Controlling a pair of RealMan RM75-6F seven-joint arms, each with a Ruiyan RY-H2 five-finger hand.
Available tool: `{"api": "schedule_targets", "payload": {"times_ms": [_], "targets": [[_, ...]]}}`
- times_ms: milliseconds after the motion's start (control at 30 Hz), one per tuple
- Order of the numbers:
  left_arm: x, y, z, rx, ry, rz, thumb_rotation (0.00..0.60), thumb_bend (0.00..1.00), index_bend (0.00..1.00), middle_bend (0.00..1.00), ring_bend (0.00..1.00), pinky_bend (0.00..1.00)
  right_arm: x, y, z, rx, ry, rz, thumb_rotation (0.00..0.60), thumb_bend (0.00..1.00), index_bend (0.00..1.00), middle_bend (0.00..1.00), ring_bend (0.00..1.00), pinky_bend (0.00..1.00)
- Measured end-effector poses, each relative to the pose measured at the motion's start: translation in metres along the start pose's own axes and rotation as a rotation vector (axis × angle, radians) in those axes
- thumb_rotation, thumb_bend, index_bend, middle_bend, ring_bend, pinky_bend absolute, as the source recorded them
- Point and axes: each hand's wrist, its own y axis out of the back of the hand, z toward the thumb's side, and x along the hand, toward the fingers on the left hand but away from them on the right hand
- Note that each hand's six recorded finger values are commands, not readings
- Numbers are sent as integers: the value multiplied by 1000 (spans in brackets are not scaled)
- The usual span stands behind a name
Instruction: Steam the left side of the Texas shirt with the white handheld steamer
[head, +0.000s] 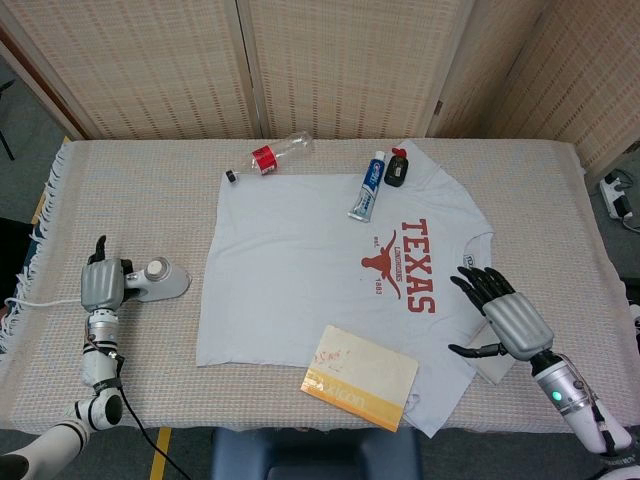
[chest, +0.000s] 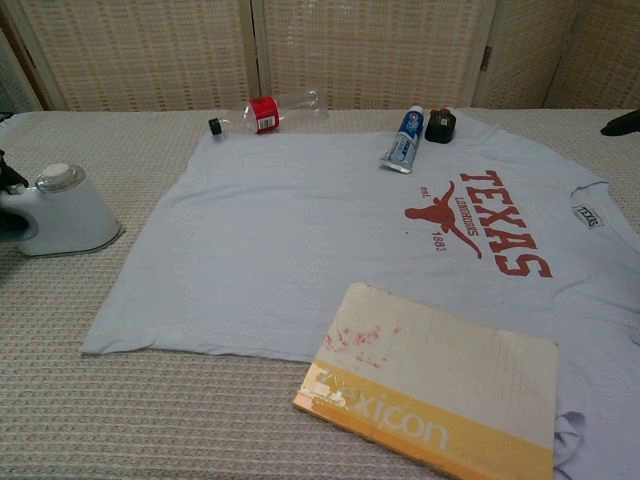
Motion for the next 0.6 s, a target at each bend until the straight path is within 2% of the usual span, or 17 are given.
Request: {"api": "schedule_targets", "payload": {"times_ms": [167,367,533,567,600], "targets": [[-8,21,-4,-41,-20,-24,600,0,0,0,0,177,13,12,-15,-13,-47,-36,179,117,0,0,0,0],[-27,52,-21,-63,-24,-49,600,0,0,0,0,176,24,16,-26,-24,-86,-53,180,117,0,0,0,0],[-48,61,-41,-57,-4,-91,600,0,0,0,0,176,31,16,-33,-32,-109,-54,182,118,0,0,0,0],[-51,61,-43,-58,-2,-96,600,0,0,0,0,177,33,16,-34,-33,-113,-56,210,118,0,0,0,0],[-54,62,-44,-65,1,-96,600,0,0,8,5,190,35,16,-35,-33,-116,-57,269,119,0,0,0,0]]}}
